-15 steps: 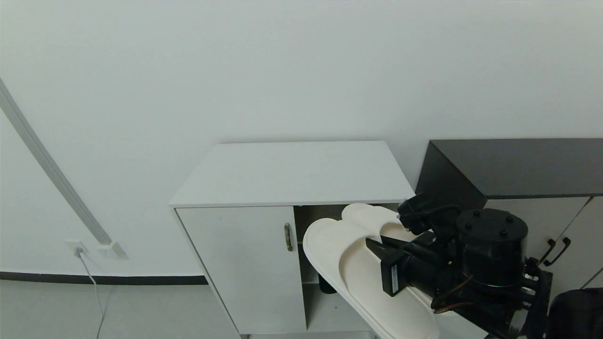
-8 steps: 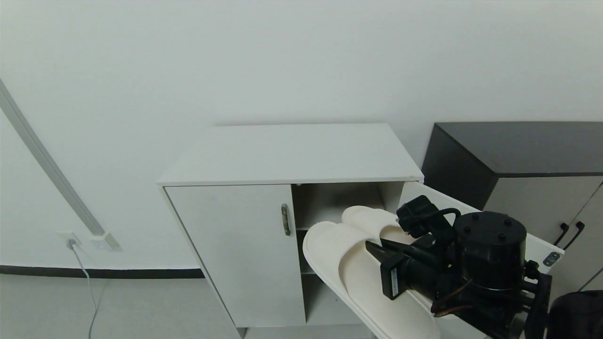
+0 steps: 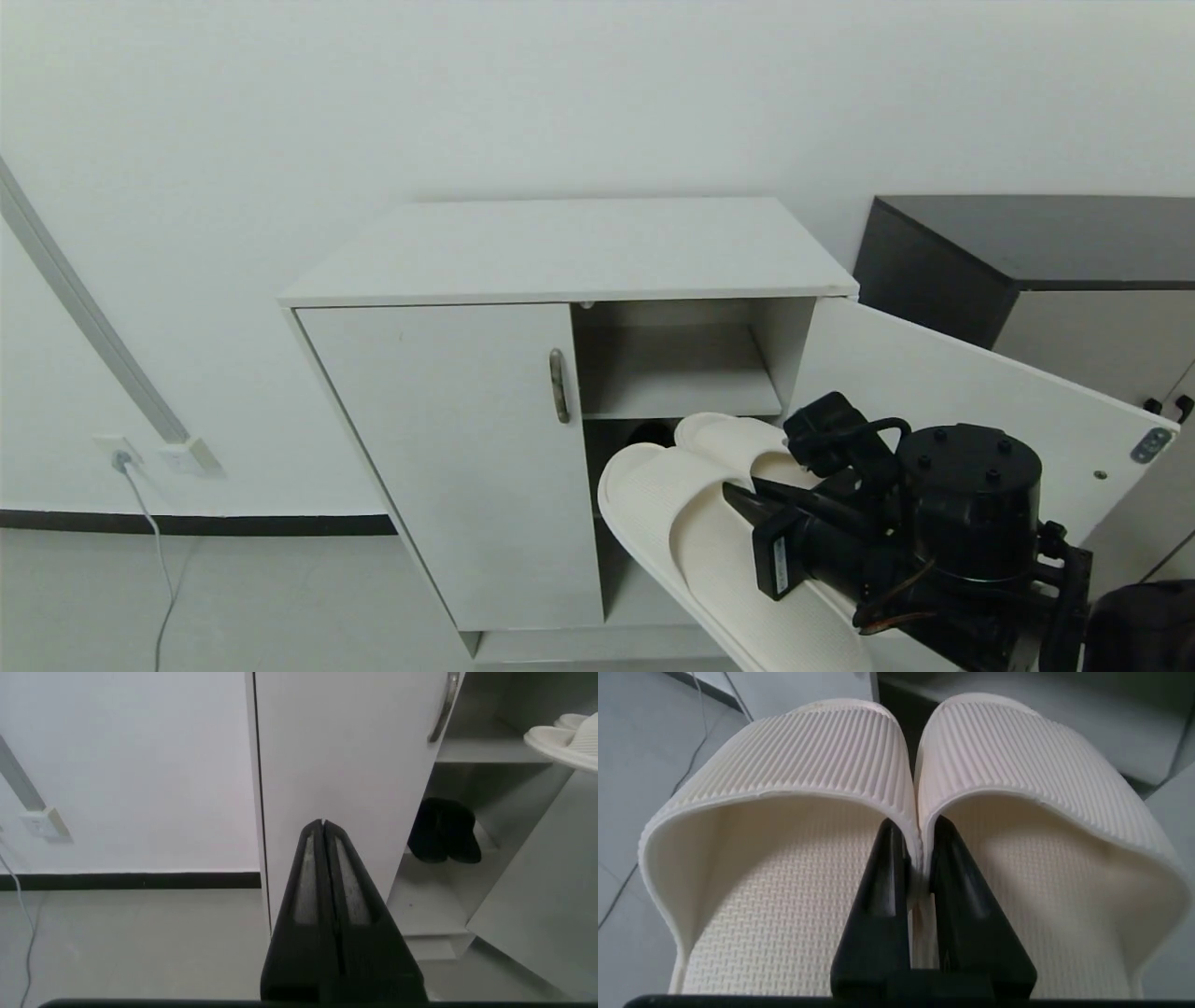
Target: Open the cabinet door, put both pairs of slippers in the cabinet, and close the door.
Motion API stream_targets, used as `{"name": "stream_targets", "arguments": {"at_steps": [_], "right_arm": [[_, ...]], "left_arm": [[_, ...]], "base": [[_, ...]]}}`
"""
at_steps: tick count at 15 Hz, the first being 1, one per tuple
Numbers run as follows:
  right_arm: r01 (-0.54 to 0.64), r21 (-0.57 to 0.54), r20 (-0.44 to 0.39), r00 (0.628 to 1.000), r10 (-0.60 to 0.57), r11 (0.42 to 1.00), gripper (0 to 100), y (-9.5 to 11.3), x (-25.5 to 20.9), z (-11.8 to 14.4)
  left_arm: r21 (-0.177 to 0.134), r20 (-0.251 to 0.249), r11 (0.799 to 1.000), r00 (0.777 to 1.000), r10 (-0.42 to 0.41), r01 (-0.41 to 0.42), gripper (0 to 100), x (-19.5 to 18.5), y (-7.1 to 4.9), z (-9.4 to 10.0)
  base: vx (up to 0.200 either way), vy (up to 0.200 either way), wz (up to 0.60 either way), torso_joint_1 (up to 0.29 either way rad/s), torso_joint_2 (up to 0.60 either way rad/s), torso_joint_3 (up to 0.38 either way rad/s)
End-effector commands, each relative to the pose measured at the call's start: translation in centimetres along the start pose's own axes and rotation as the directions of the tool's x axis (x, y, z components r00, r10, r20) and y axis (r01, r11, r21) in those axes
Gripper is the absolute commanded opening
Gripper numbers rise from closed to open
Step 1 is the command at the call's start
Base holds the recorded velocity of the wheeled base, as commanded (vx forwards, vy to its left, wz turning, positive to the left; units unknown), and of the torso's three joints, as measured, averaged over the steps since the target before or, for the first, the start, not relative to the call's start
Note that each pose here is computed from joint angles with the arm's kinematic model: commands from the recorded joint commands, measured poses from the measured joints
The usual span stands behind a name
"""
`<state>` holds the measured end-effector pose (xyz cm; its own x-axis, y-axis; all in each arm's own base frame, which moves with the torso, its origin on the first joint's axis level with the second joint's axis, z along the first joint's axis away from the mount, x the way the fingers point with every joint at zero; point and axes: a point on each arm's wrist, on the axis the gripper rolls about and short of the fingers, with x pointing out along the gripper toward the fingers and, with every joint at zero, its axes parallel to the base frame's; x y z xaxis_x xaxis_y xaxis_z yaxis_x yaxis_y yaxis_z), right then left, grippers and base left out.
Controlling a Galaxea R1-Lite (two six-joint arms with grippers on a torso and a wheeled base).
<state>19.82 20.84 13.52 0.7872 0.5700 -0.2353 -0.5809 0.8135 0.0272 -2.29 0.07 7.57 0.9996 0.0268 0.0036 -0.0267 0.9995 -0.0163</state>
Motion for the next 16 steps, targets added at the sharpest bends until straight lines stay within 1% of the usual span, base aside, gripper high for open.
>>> {"name": "stream_targets", "arguments": {"at_steps": [1, 9, 15, 16], "right_arm": [[-0.002, -0.002, -0.003, 1.000, 0.002, 1.000, 0, 0.08, 0.02, -0.10], [-0.006, -0.004, -0.011, 1.000, 0.006, 1.000, 0, 0.18, -0.08, -0.31], [-0.009, -0.005, -0.013, 1.000, 0.009, 1.000, 0, 0.26, -0.11, -0.35], [-0.009, -0.005, -0.014, 1.000, 0.009, 1.000, 0, 0.27, -0.08, -0.39]], "left_arm": [[-0.001, -0.001, 1.000, 1.000, 0.001, -0.001, 0, 0.01, 0.00, 0.01], [-0.001, -0.001, 1.000, 1.000, 0.002, -0.002, 0, 0.01, 0.00, 0.01], [-0.001, -0.001, 1.000, 1.000, 0.002, -0.002, 0, 0.01, 0.00, 0.01], [-0.001, -0.001, 1.000, 1.000, 0.002, -0.002, 0, 0.01, 0.00, 0.01]], "base": [[0.000, 0.000, 0.00, -0.173, 0.50, 0.325], [0.000, 0.000, 0.00, -0.122, 0.47, 0.340], [0.000, 0.000, 0.00, -0.042, 0.44, 0.394], [0.000, 0.000, 0.00, -0.002, 0.25, 0.251]]}}
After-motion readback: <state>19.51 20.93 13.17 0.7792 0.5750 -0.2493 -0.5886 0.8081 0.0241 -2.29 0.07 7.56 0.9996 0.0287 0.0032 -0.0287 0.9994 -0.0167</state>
